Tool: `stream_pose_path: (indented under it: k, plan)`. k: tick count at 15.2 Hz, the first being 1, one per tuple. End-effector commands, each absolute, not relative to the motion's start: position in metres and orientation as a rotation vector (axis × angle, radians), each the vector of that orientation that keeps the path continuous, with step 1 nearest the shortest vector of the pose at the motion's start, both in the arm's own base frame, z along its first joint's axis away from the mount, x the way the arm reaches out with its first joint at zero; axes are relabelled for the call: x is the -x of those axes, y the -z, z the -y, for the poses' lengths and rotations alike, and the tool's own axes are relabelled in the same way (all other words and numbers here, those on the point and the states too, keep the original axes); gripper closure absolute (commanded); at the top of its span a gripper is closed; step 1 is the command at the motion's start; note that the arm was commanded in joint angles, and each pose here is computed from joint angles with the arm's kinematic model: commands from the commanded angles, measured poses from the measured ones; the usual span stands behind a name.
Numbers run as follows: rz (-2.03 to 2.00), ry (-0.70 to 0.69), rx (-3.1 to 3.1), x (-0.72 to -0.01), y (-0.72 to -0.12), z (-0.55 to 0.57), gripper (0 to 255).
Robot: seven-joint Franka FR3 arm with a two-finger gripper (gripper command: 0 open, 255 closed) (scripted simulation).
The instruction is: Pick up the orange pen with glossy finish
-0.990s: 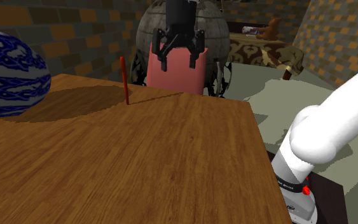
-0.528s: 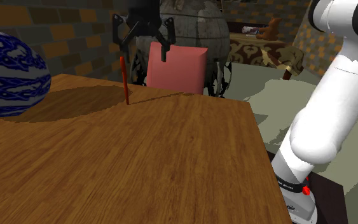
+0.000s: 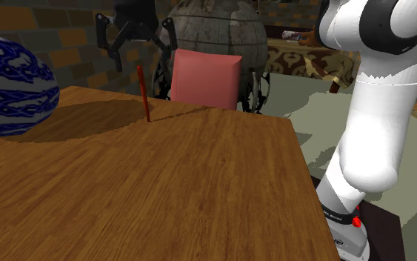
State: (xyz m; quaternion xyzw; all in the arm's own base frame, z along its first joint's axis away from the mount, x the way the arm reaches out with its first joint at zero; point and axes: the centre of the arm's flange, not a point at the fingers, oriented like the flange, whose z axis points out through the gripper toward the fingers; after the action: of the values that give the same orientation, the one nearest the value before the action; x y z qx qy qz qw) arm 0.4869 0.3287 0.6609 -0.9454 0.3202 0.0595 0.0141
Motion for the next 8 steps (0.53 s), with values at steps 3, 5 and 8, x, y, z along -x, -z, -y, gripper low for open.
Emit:
stream_pose_path:
  k: [3,5,8]
  plan:
    - [-1.000,-0.185,2.942,-0.487,-0.640,-0.329,0]
    - [-1.000,-0.185,2.942,-0.487,-0.637,-0.329,0]
    - [-1.000,-0.185,2.942,-0.487,-0.637,-0.328,255]
